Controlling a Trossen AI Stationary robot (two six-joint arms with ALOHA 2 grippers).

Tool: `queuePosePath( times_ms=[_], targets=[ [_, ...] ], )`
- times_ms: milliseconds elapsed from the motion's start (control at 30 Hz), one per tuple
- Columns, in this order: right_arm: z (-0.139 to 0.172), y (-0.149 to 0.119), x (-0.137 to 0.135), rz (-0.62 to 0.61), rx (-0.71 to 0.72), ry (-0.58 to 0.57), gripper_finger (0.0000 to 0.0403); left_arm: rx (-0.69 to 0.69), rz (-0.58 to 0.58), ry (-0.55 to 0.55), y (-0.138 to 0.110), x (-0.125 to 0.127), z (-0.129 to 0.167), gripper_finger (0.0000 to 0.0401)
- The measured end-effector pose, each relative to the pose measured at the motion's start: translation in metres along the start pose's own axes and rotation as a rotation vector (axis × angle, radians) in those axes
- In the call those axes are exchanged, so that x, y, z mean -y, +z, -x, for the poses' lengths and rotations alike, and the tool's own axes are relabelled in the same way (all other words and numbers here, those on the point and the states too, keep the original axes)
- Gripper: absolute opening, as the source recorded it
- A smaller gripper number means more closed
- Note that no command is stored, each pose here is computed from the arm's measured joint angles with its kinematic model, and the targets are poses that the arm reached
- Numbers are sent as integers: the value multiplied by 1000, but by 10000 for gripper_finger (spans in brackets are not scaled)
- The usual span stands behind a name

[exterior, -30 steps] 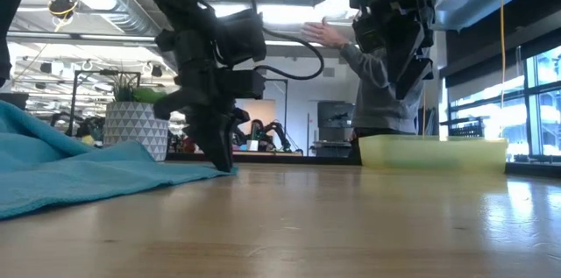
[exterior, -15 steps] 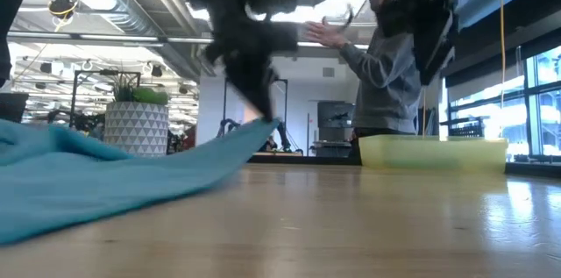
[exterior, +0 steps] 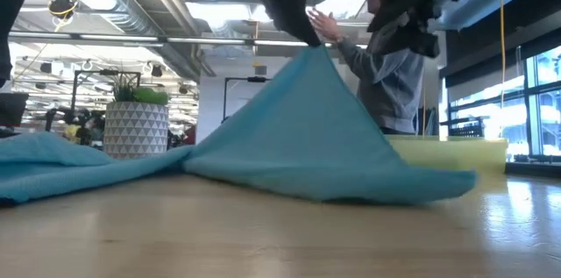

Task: Fold microfiber towels
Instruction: Fold the right blue microfiber towel

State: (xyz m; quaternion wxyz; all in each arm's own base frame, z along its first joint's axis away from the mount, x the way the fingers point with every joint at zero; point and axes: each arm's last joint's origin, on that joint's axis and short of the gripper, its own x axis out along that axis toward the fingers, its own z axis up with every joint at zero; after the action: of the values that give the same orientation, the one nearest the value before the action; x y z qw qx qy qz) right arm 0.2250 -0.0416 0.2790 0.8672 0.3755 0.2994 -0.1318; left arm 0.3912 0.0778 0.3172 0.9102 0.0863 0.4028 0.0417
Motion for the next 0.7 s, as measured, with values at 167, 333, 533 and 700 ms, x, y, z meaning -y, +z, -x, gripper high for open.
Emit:
queuePosePath(
  times_ms=[167,333,533,700],
  targets=[
    [-10,-3,2,-5,80,68,216,14,14,46,12,-11,17,0],
    [-10,-2,4,146,130,1,216,41,13,52,24,-13,33,0],
    [-8,9,-4,330,278,10,216,70,-8,77,37,-4,49,0],
    [-4,17,-8,393,398,-9,216,95,-17,99,46,4,59,0]
  ],
)
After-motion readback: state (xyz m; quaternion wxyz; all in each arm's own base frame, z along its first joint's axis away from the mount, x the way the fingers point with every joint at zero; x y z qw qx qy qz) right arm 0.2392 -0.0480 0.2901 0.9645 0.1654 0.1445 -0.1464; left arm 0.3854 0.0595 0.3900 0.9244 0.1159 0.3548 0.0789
